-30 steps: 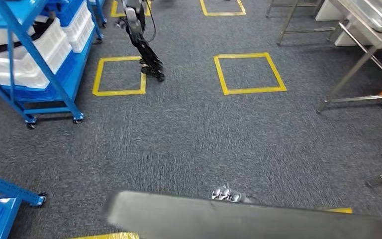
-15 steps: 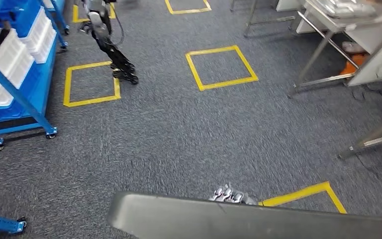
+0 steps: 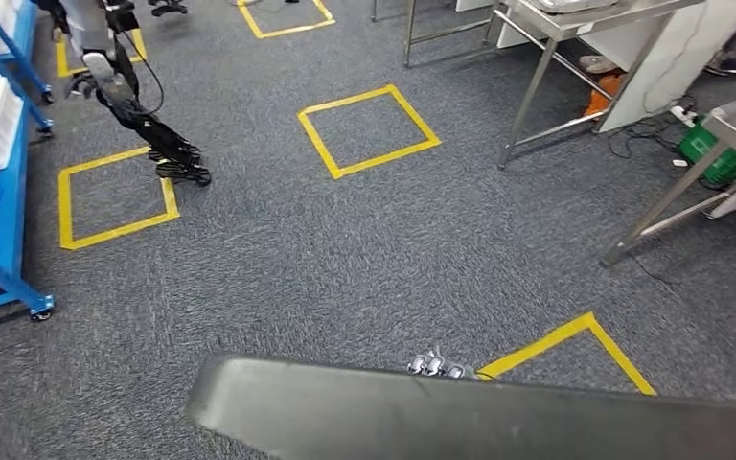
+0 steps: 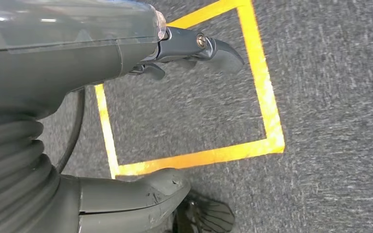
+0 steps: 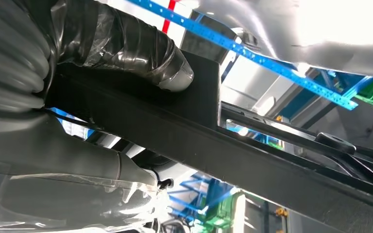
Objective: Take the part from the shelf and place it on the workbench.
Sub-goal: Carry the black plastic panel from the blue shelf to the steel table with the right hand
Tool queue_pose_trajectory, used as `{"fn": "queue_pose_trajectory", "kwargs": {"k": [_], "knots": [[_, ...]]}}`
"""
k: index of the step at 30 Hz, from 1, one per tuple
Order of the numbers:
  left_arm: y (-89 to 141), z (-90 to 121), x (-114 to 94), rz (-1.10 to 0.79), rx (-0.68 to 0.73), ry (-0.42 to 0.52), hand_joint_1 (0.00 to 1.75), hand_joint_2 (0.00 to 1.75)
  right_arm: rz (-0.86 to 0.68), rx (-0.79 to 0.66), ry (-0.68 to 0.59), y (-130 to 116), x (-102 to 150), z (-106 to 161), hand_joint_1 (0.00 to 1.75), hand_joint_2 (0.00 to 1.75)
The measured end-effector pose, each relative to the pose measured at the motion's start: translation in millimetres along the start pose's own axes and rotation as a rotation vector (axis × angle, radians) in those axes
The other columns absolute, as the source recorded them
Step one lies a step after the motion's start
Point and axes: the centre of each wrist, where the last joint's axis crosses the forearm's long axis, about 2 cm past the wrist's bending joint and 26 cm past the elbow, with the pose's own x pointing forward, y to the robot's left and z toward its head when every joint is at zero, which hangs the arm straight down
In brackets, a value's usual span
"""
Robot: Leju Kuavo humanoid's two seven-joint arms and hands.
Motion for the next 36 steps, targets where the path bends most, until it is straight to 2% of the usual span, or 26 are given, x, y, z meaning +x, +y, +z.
{"fn": "queue_pose_trajectory", "kwargs": {"k": [20, 36], "knots": [[-4.2, 0.3, 1.0, -0.001, -0.014, 0.005, 0.00, 1.75, -0.014, 0.026, -0.039, 1.0, 1.9, -16.1, 1.75, 1.75], [-2.3, -0.4, 2.7, 0.000, -0.020, -0.001, 0.00, 1.75, -0.091, 0.042, -0.024, 6.6, -2.9, -20.5, 1.75, 1.75]]}}
